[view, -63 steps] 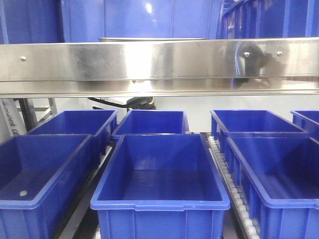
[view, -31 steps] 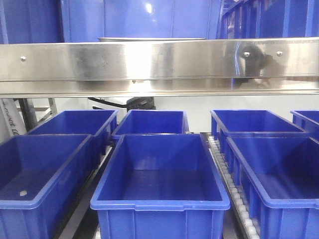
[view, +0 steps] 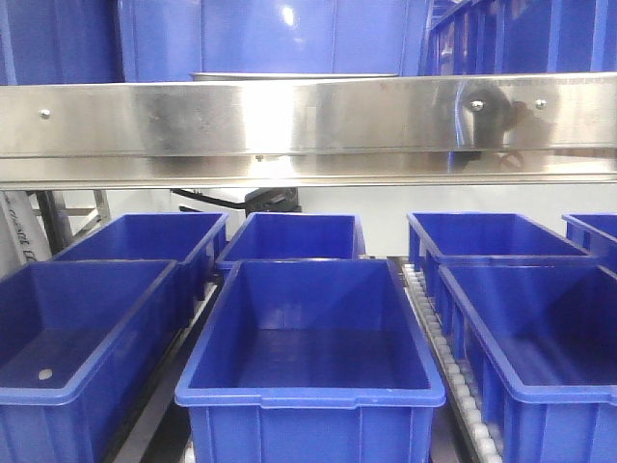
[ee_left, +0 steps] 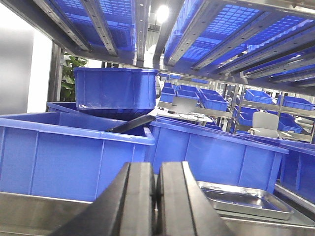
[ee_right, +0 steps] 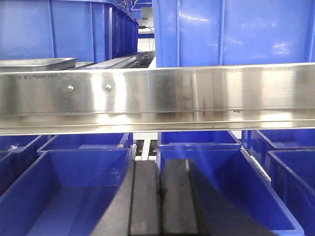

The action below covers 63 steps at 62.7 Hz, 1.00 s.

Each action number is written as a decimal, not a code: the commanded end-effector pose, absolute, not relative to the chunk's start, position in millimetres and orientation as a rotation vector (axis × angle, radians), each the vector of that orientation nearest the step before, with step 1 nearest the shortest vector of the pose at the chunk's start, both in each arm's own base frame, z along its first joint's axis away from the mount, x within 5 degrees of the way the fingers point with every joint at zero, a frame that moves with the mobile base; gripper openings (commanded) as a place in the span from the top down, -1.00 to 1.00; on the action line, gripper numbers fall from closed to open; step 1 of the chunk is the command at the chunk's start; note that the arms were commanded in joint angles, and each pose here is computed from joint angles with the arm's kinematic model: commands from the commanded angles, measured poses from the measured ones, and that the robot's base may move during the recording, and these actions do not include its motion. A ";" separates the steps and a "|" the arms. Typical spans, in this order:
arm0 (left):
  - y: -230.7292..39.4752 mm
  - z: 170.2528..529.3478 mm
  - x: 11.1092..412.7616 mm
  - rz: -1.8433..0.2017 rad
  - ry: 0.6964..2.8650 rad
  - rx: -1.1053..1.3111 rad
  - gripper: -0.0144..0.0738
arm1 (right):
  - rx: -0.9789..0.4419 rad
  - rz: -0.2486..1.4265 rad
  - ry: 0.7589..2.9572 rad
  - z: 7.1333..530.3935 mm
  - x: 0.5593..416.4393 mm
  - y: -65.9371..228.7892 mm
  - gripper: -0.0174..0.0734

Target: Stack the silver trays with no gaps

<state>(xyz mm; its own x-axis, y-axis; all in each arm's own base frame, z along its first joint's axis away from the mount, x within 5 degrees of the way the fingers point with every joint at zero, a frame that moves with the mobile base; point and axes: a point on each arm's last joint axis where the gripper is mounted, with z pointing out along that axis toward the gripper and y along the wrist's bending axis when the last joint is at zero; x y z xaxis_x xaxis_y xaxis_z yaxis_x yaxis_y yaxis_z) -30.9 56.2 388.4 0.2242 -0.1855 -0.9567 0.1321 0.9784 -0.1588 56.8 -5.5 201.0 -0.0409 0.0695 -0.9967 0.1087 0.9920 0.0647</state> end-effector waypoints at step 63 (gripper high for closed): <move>27.0 366.3 -16.0 -0.177 1.357 0.153 0.66 | 0.138 -0.031 1.573 204.5 56.2 -5.7 0.79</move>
